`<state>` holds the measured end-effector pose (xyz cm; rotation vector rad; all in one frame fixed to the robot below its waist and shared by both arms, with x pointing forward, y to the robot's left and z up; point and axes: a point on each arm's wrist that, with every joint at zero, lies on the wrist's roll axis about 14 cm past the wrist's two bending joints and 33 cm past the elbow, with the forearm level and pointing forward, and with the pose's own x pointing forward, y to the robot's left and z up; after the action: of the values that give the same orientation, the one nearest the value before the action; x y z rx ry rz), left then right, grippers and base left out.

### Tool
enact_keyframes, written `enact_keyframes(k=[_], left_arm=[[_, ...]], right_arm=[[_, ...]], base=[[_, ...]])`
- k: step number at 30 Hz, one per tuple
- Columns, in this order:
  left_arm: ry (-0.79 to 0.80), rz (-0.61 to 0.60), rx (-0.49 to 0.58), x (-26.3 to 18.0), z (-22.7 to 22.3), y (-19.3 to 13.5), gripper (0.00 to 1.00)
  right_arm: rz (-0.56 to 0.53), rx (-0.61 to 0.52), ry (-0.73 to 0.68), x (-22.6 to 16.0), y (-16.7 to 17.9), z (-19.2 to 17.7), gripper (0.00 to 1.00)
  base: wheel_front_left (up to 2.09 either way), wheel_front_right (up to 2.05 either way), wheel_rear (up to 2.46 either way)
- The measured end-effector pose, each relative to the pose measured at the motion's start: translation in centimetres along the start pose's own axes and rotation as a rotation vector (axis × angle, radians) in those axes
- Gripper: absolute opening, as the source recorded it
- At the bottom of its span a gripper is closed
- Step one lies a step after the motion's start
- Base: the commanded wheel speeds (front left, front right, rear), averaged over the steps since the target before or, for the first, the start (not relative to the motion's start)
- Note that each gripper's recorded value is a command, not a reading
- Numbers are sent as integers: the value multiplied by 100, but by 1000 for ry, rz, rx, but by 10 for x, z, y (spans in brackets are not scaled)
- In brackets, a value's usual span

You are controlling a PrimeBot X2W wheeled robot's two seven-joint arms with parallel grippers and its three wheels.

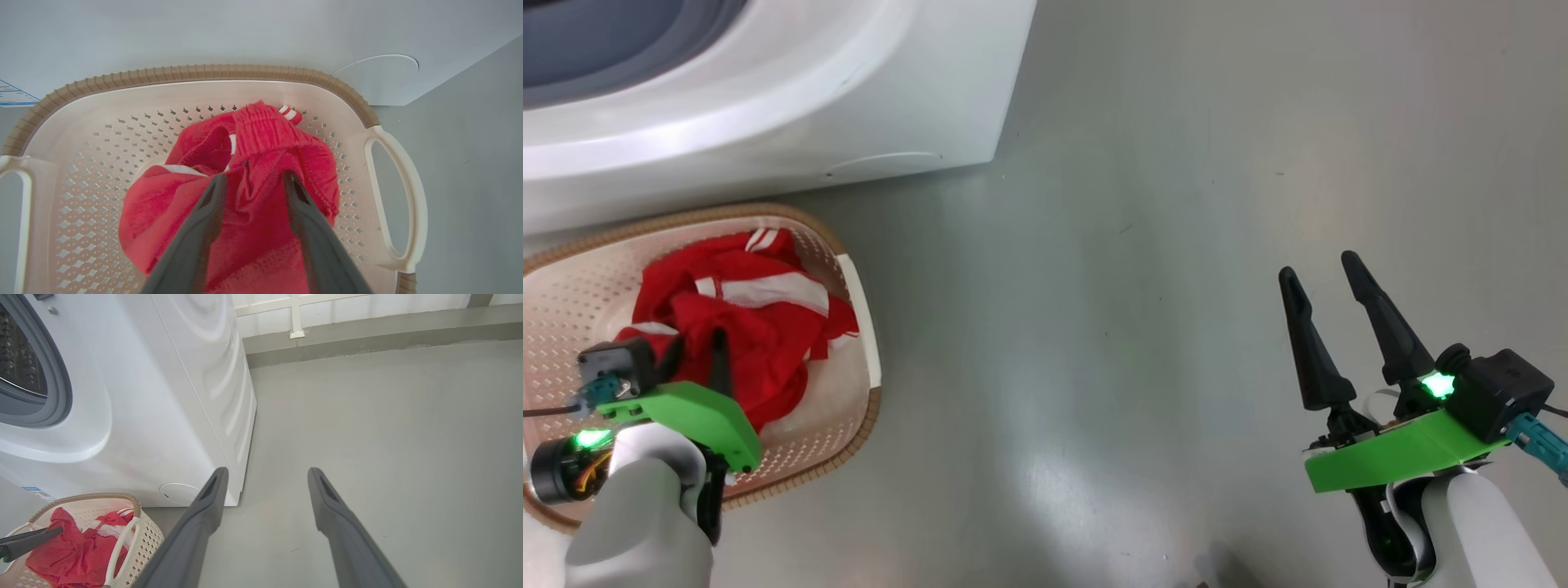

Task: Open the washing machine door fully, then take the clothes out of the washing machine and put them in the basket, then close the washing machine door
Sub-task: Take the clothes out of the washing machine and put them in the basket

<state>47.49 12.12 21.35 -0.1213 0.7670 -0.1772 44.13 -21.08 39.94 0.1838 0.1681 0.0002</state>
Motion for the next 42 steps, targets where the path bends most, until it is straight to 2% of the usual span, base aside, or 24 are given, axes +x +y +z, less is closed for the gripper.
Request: enact_keyframes(k=[7, 15, 29, 42], left_arm=[[-63, 21, -33, -9, 22, 4, 100], [-210, 47, -67, -48, 59, 10, 100], [-566, 61, -51, -150, 135, 14, 100], [-749, 95, 16, -228, 147, 15, 100]], right_arm=[[7, -3, -29, -1, 2, 12, 100], [65, -6, -75, -7, 19, 33, 100], [138, -17, -136, -36, 40, 61, 100], [158, -17, -180, -58, 47, 76, 100]], base=[[0, 0, 0], [0, 0, 0], [0, 0, 0], [0, 0, 0]])
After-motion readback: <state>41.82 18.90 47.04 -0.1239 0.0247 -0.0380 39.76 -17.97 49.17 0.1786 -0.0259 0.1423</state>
